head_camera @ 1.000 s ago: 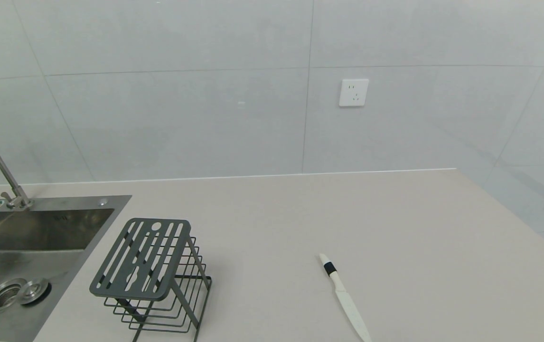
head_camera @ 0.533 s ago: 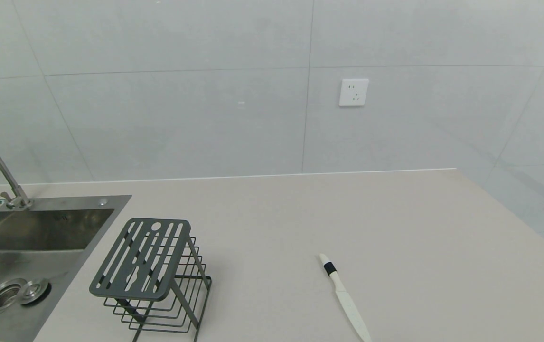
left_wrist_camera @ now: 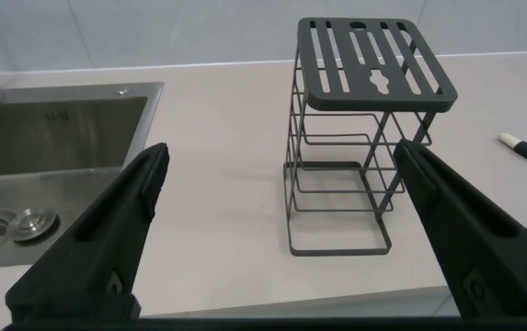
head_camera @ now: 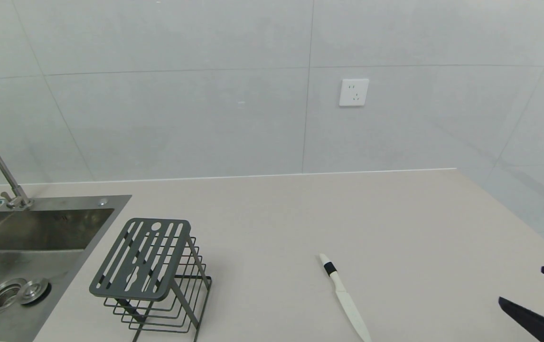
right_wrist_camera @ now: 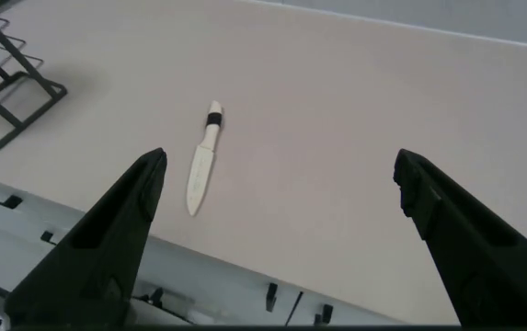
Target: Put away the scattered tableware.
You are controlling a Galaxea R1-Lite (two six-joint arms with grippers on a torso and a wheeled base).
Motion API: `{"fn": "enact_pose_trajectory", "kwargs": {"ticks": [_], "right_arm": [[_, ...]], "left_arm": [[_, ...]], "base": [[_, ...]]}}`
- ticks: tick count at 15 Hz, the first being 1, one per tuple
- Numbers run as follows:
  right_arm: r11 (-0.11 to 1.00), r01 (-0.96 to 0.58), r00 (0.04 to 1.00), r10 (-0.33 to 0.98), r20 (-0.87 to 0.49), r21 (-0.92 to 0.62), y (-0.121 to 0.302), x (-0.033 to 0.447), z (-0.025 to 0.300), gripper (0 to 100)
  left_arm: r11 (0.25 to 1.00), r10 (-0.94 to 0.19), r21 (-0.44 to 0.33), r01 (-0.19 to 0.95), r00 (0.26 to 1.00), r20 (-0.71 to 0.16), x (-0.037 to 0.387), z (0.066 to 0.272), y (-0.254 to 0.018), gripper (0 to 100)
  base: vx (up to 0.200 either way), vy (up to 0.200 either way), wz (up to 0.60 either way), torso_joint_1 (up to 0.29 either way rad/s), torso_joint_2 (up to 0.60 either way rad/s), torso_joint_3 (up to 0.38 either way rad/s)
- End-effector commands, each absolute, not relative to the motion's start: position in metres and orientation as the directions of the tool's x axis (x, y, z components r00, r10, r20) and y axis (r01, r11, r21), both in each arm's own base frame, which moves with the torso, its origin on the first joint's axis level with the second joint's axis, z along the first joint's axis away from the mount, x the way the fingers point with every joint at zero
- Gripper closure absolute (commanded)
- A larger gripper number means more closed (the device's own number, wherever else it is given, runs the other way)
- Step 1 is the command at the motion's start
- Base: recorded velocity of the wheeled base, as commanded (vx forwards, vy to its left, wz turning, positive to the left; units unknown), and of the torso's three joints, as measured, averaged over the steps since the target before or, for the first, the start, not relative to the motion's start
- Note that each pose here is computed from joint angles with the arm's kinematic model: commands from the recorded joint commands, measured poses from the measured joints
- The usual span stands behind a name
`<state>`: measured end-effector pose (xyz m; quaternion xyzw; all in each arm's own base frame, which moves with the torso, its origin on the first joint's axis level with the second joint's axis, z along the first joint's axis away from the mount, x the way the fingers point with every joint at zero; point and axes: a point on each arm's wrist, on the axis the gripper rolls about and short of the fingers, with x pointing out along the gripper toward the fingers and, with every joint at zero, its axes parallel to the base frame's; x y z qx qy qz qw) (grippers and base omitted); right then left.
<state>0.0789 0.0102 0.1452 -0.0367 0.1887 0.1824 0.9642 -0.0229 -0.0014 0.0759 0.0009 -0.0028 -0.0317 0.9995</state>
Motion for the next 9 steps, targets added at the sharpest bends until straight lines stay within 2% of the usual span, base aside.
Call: {"fn": "enact_pose_trajectory", "kwargs": {"ticks": [1, 5, 9], "right_arm": [[0.919, -0.394, 0.784, 0.347, -0.515, 0.020, 0.016, 0.123, 0.141, 0], [0.903, -0.430, 0.743, 0.355, -0.568, 0.002, 0.022, 0.171, 0.147, 0], [0.852, -0.523, 0.660, 0.417, -0.625, 0.016, 0.040, 0.180, 0.133, 0]], "left_arm": [[0.998, -0.063, -0.001, 0.063, 0.998, 0.005, -0.023, 0.076, -0.001, 0], [0.998, -0.061, -0.004, 0.061, 0.998, 0.005, -0.023, 0.076, -0.001, 0], [0.998, -0.061, -0.003, 0.061, 0.998, 0.005, -0.023, 0.076, -0.001, 0]], "base": [[0.000, 0.000, 0.00, 0.000, 0.00, 0.000], [0.000, 0.000, 0.00, 0.000, 0.00, 0.000], [0.000, 0.000, 0.00, 0.000, 0.00, 0.000]]}}
